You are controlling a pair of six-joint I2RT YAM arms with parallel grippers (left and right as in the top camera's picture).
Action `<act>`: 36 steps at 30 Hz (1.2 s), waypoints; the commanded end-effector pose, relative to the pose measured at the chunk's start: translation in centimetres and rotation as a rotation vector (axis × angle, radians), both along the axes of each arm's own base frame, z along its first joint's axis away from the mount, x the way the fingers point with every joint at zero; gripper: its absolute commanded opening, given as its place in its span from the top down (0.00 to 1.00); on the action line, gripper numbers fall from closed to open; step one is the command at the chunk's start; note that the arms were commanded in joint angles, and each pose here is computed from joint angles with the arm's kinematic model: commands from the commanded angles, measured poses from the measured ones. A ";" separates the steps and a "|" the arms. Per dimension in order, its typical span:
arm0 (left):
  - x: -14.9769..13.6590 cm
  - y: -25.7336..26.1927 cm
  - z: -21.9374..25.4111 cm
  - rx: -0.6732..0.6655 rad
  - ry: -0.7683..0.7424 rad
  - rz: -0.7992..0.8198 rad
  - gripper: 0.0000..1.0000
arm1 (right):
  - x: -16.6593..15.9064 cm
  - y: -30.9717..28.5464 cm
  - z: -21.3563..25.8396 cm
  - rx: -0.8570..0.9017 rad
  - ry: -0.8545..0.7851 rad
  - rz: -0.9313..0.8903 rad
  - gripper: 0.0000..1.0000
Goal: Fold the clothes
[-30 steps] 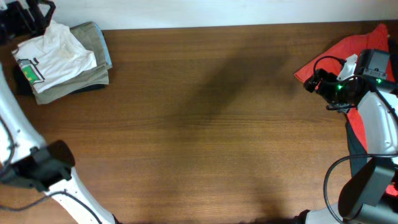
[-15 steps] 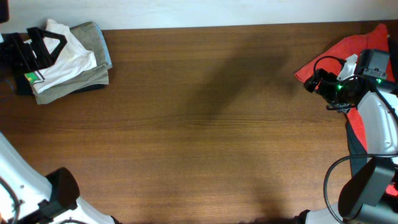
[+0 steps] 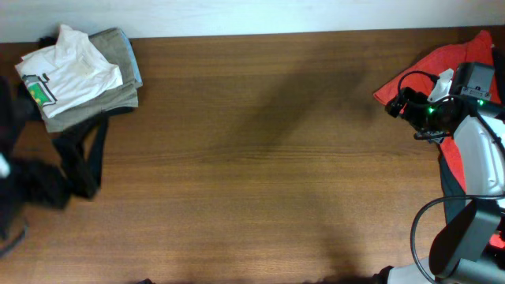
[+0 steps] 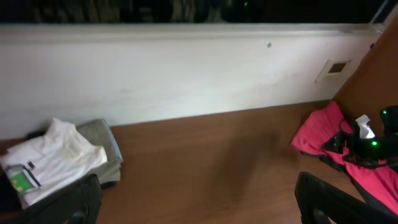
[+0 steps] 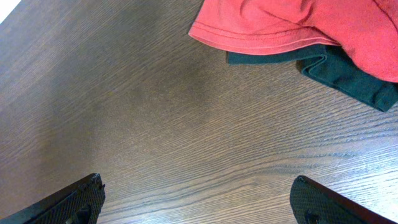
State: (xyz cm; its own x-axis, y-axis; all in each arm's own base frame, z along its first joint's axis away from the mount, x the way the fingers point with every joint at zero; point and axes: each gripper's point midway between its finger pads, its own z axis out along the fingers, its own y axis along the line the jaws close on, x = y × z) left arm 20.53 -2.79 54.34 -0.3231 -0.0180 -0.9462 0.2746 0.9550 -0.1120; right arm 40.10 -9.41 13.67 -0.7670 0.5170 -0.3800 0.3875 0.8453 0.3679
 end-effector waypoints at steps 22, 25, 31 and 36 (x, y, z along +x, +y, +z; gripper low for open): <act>-1.9 -2.9 -20.2 0.065 0.034 -0.112 0.01 | 0.4 -0.2 1.1 -0.017 -0.027 -0.001 0.01; -1.2 -1.9 -23.4 0.108 -0.009 -0.059 0.01 | 0.4 -0.2 1.1 -0.017 -0.027 -0.001 0.01; 0.6 -1.4 -27.8 0.168 -0.174 -0.015 0.00 | 0.4 -0.2 1.1 -0.017 -0.027 -0.001 0.01; 2.4 -1.9 -30.1 0.185 -0.389 -0.021 0.01 | 0.4 -0.2 1.1 -0.017 -0.027 -0.001 0.01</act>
State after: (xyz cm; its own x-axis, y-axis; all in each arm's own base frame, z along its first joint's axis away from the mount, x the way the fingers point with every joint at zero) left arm 22.14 -4.89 26.41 -0.0001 0.1535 -0.9882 0.3115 0.9390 0.1458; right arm 40.13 -9.43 13.74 -0.7666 0.5169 -0.3811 0.3873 0.8455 0.3677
